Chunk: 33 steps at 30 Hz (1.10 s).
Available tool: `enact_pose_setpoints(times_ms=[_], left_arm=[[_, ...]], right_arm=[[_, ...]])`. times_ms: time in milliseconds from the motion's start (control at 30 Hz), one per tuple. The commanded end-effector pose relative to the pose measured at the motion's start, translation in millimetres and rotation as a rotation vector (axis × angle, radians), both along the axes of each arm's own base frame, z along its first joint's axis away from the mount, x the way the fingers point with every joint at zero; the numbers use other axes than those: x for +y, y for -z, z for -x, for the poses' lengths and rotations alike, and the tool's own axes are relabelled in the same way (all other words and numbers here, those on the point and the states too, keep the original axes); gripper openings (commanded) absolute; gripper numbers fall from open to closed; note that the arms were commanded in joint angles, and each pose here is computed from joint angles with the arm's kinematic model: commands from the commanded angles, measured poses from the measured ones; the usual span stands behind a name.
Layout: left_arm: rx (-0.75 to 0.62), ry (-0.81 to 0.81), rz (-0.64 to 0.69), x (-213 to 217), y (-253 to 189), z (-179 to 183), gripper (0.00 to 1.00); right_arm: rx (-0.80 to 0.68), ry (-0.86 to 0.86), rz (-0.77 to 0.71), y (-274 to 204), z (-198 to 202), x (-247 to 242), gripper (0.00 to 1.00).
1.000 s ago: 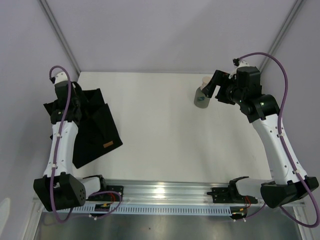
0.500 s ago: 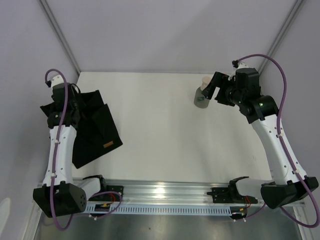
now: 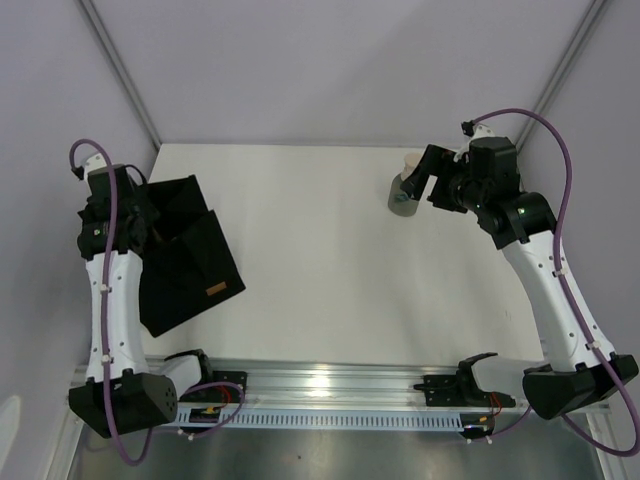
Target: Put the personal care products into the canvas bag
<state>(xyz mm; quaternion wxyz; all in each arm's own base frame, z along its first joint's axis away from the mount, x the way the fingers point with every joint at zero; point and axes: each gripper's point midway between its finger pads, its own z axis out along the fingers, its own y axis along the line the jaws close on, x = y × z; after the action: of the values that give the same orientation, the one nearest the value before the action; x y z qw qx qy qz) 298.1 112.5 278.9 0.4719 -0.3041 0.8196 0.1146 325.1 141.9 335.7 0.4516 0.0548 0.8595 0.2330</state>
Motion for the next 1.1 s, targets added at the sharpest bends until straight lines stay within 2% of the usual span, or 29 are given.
enact_pose_setpoints(times_ms=[0,200,333,567,800,967,1067], left_arm=[[-0.083,-0.050,-0.037,16,-25,10,0.00],[-0.044,-0.033,0.002,16,-16,-2,0.00],[-0.085,0.014,0.009,12,-15,-17,0.01],[0.036,-0.009,-0.011,22,20,-18,0.00],[0.020,0.110,0.039,4,41,-31,0.01],[0.070,0.099,0.071,4,59,-31,0.01],[0.092,0.091,0.081,4,69,-30,0.10]], right_arm=[[-0.049,-0.009,-0.006,-11,4,1,0.88],[-0.048,-0.010,-0.010,-11,5,2,0.88],[-0.043,-0.010,-0.008,-9,5,2,0.88],[-0.048,-0.010,-0.010,-9,3,3,0.88],[-0.043,-0.007,-0.017,-6,-1,5,0.88],[-0.045,-0.004,-0.015,-3,-3,5,0.88],[-0.044,0.001,-0.010,-1,-4,3,0.88]])
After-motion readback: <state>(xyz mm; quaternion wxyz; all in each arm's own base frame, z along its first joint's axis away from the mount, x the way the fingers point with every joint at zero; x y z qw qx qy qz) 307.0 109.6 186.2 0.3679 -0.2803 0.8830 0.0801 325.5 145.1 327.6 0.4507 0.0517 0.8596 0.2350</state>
